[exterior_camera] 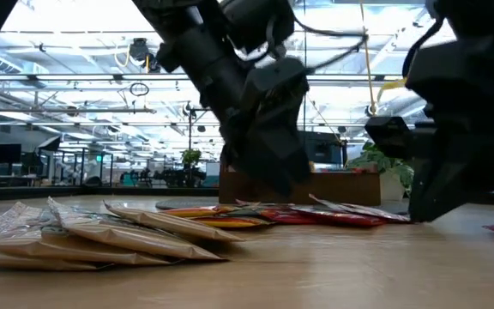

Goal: Pick & Place Tea
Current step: Put the red tea bag to the right section into the wooden organizer

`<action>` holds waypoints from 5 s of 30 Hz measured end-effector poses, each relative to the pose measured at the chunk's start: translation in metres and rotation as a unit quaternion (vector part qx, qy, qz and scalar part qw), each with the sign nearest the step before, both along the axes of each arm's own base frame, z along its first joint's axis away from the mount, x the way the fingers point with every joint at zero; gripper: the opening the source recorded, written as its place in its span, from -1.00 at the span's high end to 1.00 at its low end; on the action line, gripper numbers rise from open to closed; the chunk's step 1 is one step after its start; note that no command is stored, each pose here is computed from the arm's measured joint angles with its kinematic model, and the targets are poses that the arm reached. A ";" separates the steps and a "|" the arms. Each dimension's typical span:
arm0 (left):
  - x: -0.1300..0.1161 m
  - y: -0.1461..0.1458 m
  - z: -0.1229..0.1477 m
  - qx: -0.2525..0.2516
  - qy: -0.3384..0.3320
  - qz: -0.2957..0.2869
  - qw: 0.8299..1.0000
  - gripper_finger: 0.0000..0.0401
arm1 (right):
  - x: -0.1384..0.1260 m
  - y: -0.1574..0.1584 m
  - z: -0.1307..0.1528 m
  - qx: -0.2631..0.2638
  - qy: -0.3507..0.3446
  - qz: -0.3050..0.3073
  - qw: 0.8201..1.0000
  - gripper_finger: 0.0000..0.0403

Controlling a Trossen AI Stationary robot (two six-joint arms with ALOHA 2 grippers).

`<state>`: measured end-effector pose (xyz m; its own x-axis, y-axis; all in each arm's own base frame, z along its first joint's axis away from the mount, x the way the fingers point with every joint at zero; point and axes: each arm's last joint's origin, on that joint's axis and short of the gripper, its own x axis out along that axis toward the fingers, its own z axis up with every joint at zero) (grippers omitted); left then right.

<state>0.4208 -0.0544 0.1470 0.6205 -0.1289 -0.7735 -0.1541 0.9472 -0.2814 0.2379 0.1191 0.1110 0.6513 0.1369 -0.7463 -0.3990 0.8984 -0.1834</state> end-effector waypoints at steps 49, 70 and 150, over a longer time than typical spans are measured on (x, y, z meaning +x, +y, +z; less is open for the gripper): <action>0.016 0.006 -0.017 -0.012 -0.054 -0.028 0.998 0.35 | -0.003 -0.025 -0.027 0.040 -0.063 -0.034 0.997 1.00; 0.003 0.000 0.022 0.087 -0.034 -0.118 0.989 0.99 | -0.005 -0.018 0.003 0.033 -0.149 -0.075 0.985 0.77; -0.077 -0.102 0.147 0.325 -0.318 -0.121 0.882 -0.07 | -0.044 -0.027 0.089 0.150 -0.524 0.051 0.837 0.94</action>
<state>0.3436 -0.1561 0.2941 0.9710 0.0262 -0.2377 0.0674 0.9237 0.3772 0.1939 0.0922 0.2001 0.9000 0.3111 0.3054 -0.2383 0.9377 -0.2530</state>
